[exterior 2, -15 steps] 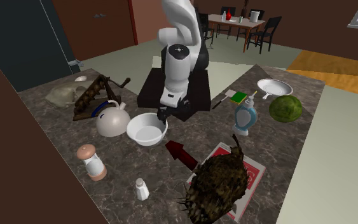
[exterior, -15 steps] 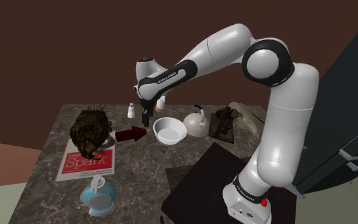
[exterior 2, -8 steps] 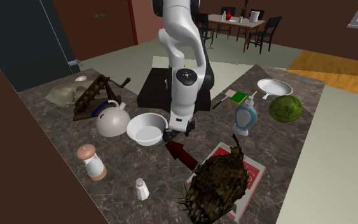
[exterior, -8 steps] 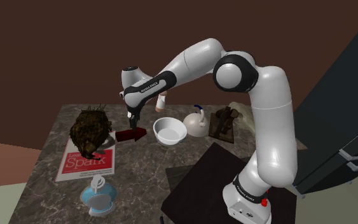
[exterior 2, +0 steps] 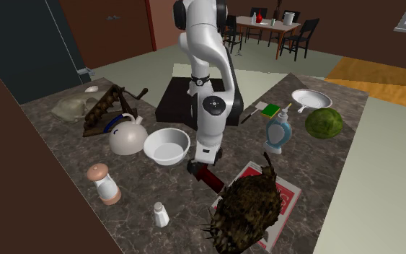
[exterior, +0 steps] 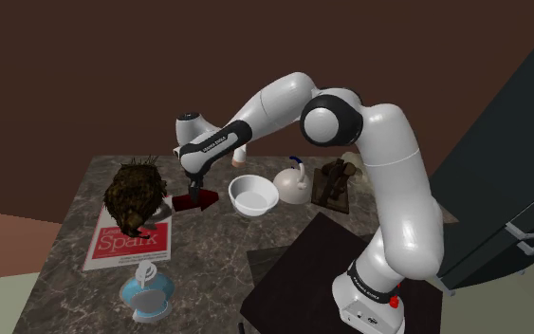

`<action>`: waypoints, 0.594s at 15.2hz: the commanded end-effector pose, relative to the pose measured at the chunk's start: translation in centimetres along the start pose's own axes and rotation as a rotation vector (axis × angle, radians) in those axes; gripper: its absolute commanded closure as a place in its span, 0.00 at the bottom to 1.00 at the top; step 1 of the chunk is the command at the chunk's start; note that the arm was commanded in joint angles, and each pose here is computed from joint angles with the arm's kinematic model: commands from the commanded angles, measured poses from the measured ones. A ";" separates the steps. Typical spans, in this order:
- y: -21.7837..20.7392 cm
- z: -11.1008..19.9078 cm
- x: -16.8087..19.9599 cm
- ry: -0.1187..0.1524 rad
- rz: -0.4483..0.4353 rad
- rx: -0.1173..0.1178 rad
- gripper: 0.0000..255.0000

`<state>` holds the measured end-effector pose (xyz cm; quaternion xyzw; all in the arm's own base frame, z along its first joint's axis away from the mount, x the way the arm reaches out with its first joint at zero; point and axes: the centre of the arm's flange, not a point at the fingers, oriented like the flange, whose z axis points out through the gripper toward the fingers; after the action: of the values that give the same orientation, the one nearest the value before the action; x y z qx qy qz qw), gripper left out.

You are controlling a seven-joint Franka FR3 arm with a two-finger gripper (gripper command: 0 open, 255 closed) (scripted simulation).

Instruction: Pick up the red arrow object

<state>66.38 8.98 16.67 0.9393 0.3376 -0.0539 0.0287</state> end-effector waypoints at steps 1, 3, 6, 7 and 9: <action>0.1 0.9 0.2 0.000 0.000 0.000 0.00; 0.1 0.9 0.1 0.000 0.000 0.000 1.00; 0.1 0.9 0.1 0.000 0.000 0.000 1.00; 0.0 0.9 0.1 0.000 0.000 0.000 1.00; 0.0 0.9 0.1 0.000 0.000 0.000 1.00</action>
<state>66.39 9.08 15.85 0.9391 0.3384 -0.0531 0.0283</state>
